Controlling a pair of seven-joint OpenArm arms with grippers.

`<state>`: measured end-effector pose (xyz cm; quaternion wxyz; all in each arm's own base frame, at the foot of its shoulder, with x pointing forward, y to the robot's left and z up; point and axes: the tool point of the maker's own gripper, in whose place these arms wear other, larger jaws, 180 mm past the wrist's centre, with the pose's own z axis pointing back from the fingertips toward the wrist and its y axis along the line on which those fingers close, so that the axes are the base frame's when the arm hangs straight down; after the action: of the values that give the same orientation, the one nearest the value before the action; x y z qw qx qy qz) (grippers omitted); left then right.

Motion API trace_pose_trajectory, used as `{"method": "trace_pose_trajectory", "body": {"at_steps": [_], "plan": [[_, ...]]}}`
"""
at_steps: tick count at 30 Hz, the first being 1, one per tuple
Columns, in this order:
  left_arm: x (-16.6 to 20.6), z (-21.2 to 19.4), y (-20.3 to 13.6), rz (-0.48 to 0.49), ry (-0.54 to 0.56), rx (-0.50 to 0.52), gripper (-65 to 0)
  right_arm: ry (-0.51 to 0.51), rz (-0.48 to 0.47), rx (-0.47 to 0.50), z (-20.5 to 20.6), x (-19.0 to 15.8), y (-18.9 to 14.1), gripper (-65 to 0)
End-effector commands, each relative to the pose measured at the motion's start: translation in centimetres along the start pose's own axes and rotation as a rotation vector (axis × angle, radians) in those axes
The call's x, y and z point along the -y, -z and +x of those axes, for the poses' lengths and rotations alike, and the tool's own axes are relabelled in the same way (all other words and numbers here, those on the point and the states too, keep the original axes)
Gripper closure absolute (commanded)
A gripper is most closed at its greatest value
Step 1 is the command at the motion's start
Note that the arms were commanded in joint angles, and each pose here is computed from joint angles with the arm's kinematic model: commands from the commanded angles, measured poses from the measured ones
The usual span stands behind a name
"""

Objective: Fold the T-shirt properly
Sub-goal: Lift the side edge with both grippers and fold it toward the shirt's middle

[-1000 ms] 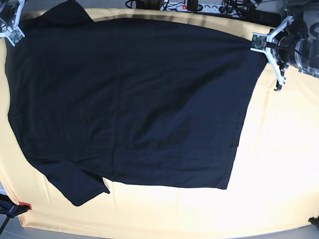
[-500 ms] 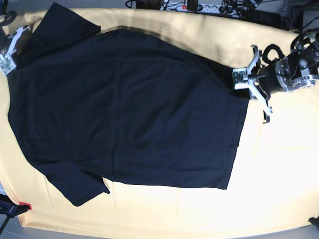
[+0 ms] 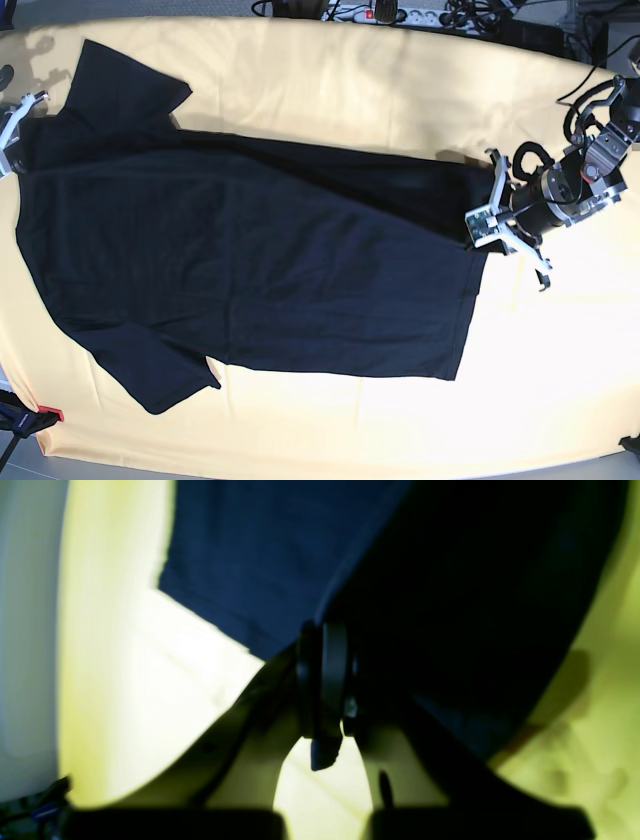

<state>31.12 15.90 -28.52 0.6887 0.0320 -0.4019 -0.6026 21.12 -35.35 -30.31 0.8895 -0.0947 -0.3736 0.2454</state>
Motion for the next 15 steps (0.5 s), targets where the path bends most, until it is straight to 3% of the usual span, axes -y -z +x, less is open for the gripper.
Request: {"method": "trace_pose_trajectory", "body": {"at_steps": [1,7,15], "plan": [[-1.7,0.4,-0.6,0.042,0.018,0.011,0.0,-0.01,-0.016,0.038,1.3,0.8,-0.1,0.0],[-1.7,0.6,-0.7,0.039,0.009,0.018,0.0,-0.054,0.014,0.026,1.9,-1.4,2.0,0.0],[-1.7,0.5,-0.4,0.043,0.005,0.017,0.0,-0.089,-0.174,0.012,3.1,0.9,3.6,0.0]]}}
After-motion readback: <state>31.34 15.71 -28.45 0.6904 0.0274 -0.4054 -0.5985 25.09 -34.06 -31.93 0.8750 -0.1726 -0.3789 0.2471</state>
